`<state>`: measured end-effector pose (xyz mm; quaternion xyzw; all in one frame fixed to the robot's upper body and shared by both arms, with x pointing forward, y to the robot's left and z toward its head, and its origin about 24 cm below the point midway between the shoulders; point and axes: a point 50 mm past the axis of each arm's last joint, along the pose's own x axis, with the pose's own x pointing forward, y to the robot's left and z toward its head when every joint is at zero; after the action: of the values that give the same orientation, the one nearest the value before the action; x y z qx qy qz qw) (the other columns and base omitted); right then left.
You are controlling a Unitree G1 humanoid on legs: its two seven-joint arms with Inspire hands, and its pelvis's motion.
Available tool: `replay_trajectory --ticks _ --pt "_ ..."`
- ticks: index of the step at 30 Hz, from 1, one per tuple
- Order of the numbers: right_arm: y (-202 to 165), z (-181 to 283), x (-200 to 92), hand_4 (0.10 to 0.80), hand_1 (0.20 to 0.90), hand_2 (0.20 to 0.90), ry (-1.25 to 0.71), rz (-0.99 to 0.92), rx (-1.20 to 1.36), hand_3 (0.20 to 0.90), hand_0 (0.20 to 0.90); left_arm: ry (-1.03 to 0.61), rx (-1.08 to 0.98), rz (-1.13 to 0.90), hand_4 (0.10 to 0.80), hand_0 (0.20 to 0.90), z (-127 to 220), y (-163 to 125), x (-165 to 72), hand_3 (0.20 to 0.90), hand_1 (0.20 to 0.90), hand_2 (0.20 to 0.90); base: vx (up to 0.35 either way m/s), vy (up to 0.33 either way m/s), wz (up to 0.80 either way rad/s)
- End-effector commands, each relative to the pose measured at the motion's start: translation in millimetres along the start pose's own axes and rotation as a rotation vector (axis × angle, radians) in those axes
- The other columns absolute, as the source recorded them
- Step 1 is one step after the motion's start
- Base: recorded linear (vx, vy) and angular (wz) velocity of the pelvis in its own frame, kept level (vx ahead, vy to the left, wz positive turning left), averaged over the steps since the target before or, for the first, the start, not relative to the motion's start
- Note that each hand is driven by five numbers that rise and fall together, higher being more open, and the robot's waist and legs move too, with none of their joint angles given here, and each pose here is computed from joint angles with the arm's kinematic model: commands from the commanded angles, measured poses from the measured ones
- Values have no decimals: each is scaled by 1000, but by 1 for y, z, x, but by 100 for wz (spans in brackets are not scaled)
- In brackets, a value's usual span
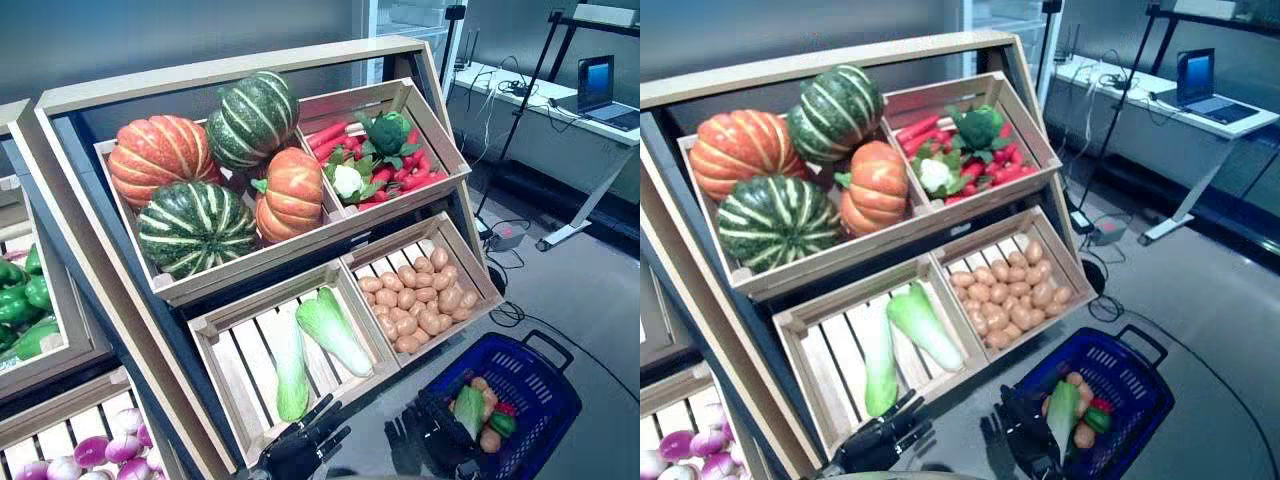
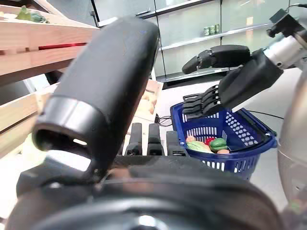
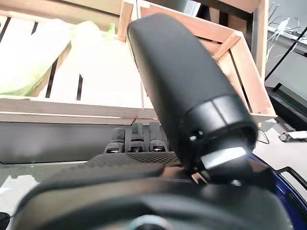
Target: Put vegetables into the basket
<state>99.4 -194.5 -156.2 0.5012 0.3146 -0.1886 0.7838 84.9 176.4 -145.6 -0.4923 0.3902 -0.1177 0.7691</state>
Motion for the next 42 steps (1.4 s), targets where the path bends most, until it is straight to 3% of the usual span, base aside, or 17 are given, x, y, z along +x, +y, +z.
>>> replay_trajectory --ticks 1,15,23,28,30,32,36,39,42 --pt "37 15 24 800 900 900 -69 85 -60 900 900 21 66 -76 800 900 4 -13 17 900 900 900 0 0 0" --pt "30 18 22 800 900 900 -60 20 -51 900 900 33 198 -148 800 900 14 -20 20 900 900 900 0 0 0" --pt "28 16 23 800 900 900 -54 -28 -35 900 900 -139 338 -511 800 900 44 -66 37 900 900 900 0 0 0" --pt "31 15 24 800 900 900 -58 -24 -35 900 900 -317 385 -513 800 900 72 -84 41 900 900 900 16 2 0" --pt "34 15 24 800 900 900 -63 -14 -45 900 900 -499 427 -390 800 900 97 -88 38 900 900 900 47 5 -2" --pt "36 15 25 800 900 900 -66 -12 -43 900 900 -575 461 -279 800 900 109 -87 35 900 900 900 0 0 0" --pt "35 13 23 800 900 900 -83 -30 -29 900 900 -787 813 124 800 900 144 -97 19 900 900 900 0 0 0" --pt "30 14 20 800 900 900 -91 -41 -32 900 900 -781 994 352 800 900 153 -98 17 900 900 900 10 20 2" --pt "27 14 18 800 900 900 -86 -47 -51 900 900 -797 1118 456 800 900 160 -102 16 900 900 900 10 39 1"
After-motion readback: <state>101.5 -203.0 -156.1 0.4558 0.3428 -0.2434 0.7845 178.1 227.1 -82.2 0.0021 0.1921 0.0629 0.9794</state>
